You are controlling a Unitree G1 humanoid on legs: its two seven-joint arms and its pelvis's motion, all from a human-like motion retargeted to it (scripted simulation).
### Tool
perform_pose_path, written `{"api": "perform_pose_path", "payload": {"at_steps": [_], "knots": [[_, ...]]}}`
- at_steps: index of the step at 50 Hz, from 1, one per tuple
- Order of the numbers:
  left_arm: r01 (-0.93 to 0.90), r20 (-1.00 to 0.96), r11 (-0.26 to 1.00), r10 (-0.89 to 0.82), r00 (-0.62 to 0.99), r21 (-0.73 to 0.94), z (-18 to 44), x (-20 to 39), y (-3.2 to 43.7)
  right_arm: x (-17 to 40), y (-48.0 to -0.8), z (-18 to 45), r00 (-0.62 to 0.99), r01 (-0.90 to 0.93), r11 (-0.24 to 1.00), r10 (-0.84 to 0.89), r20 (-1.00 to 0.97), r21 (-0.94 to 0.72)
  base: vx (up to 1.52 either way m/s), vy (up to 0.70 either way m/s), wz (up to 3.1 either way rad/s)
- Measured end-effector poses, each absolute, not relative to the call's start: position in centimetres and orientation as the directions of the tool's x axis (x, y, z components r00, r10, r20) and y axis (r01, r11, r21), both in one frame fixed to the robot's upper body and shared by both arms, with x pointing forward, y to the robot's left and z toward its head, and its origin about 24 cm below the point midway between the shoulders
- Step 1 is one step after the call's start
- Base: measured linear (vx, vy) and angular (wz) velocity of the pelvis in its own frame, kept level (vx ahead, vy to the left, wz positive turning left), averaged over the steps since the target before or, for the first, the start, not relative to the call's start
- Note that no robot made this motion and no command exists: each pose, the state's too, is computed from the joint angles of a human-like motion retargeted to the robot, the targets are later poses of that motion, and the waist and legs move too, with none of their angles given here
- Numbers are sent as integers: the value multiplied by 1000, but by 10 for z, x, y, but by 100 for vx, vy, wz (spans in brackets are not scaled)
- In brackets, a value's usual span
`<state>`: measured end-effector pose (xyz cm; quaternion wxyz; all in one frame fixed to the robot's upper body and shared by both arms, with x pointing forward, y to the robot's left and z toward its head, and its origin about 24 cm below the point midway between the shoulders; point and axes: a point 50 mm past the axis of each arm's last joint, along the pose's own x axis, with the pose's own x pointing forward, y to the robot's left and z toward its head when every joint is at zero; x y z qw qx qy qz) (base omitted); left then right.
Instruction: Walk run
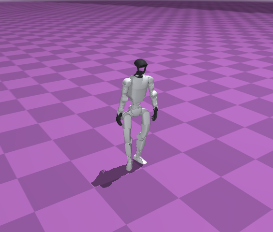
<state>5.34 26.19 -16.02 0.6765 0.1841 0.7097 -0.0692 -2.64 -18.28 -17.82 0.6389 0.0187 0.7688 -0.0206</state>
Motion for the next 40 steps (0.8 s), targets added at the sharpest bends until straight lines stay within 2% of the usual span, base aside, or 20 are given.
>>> {"api": "perform_pose_path", "payload": {"at_steps": [5, 10, 14, 17, 20, 24, 40], "knots": [[375, -989, 918, 150, -17, 132, -165, 46, 249, -49, -170, -176, -267, 151, 988, 76, -961, 36, 28, -17, 29], [297, -976, 936, 212, -49, 189, -174, 2, 226, -44, -177, -176, -256, 59, 997, 54, -965, 40, 21, -10, -26], [373, -938, 887, 331, -104, 272, -171, -41, 224, -28, -184, -178, -196, -2, 1000, -2, -981, -2, 20, -17, -39], [466, -930, 871, 287, -231, 153, -166, -74, 221, -12, -180, -180, -149, -3, 1000, 1, -989, 1, 12, -18, -33], [480, -903, 877, 199, -381, -9, -161, -94, 219, 4, -177, -181, -88, -18, 1000, 17, -996, 18, 9, -19, -17], [449, -884, 888, 126, -449, -102, -160, -94, 219, 24, -177, -181, -13, -60, 998, 14, -1000, 15, 4, -17, -34], [523, -974, 849, 172, -149, 70, -171, -8, 240, 55, -182, -178, 74, -164, 986, 32, -997, 20, 2, -2, -152]]}}
